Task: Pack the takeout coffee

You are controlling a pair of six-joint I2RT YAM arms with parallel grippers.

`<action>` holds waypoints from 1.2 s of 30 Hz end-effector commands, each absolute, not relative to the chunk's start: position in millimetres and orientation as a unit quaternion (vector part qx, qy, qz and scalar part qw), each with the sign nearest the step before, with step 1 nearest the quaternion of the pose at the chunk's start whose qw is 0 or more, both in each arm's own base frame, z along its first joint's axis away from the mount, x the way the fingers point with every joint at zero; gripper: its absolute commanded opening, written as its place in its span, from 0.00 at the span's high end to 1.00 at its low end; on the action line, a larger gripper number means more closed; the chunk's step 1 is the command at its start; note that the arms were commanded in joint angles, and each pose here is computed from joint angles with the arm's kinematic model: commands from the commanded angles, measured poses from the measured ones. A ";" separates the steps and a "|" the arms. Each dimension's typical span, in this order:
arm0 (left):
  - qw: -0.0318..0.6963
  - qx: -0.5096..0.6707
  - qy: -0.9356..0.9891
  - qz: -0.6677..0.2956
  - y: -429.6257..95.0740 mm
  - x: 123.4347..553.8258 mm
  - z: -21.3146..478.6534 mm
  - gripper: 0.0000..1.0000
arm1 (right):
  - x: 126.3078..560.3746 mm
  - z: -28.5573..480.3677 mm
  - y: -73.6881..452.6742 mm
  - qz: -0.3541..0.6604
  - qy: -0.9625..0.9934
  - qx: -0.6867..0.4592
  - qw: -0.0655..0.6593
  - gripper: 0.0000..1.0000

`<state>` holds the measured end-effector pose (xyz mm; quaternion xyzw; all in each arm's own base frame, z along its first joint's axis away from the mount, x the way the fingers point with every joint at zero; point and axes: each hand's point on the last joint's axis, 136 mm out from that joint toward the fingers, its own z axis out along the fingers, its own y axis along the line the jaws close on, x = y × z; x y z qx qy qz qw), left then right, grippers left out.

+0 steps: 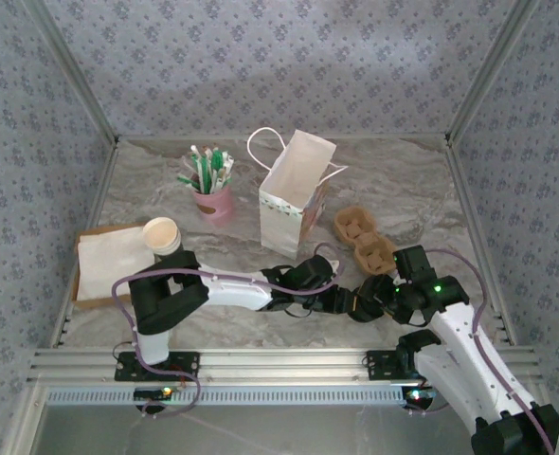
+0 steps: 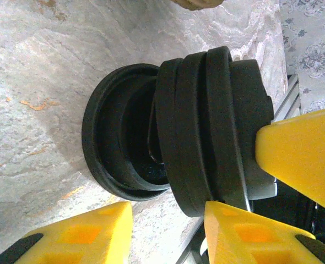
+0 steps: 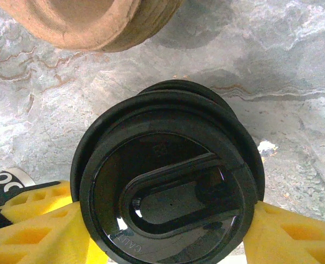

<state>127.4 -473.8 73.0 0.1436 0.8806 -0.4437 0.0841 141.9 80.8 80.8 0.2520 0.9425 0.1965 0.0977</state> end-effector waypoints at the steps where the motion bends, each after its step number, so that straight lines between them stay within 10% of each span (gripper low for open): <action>1: 0.091 0.142 0.865 -0.473 -478.0 129.4 92.5 0.60 | 139.8 81.7 82.4 0.203 0.943 0.244 0.096 0.31; 36: 0.084 0.120 0.860 -0.489 -474.9 132.5 92.4 0.67 | 140.4 89.1 83.2 0.221 0.937 0.252 0.096 0.32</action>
